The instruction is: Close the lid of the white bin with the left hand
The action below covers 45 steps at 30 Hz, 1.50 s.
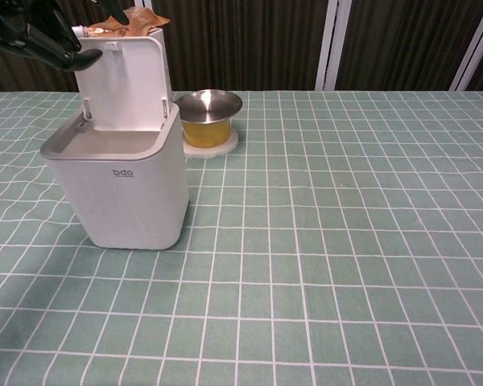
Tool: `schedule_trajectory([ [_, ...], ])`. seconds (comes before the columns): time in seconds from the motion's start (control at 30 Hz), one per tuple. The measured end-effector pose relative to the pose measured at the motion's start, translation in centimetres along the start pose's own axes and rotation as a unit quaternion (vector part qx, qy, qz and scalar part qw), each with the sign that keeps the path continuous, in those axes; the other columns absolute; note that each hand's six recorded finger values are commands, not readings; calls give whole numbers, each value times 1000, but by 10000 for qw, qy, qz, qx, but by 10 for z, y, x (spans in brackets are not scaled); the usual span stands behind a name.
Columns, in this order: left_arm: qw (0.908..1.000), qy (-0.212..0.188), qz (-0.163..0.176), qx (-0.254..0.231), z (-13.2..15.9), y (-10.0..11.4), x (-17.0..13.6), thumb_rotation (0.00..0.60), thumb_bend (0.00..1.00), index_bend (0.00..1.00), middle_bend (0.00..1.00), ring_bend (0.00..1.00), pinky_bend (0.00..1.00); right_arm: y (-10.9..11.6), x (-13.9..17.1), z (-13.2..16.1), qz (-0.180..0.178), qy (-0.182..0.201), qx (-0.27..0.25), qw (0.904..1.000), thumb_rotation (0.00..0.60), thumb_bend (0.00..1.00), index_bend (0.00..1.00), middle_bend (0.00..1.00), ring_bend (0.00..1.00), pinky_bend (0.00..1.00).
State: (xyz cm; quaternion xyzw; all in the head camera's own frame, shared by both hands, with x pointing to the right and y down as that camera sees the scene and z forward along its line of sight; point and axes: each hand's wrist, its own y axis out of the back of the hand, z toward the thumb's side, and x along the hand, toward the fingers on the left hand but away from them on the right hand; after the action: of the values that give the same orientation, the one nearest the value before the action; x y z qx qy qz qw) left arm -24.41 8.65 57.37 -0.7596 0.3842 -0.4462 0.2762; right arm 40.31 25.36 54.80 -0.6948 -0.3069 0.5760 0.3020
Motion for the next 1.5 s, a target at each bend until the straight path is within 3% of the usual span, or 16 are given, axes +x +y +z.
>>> schedule_trajectory([
  [0.6, 9986, -98, -384, 347, 0, -6, -7, 600, 527, 254, 1000, 1000, 1000, 1, 1, 0, -23, 0, -3, 10000, 600, 123, 0, 0, 0, 0],
  [0.77, 9971, -249, -395, 597, 2, -7, -20, 600, 625, 241, 1000, 1000, 1000, 1, 1, 0, -12, 7, 10, 10000, 600, 123, 0, 0, 0, 0],
  [1.03, 9845, -333, -950, 1438, -6, -30, -55, 600, 653, 203, 1000, 1000, 1000, 0, 2, 3, 0, 47, -9, 10000, 600, 123, 0, 0, 0, 0],
  [1.5, 9724, -379, -1409, 1821, -16, -53, -77, 600, 681, 154, 1000, 1000, 1000, -1, 2, 3, -2, 32, -8, 10000, 600, 123, 0, 0, 0, 0],
])
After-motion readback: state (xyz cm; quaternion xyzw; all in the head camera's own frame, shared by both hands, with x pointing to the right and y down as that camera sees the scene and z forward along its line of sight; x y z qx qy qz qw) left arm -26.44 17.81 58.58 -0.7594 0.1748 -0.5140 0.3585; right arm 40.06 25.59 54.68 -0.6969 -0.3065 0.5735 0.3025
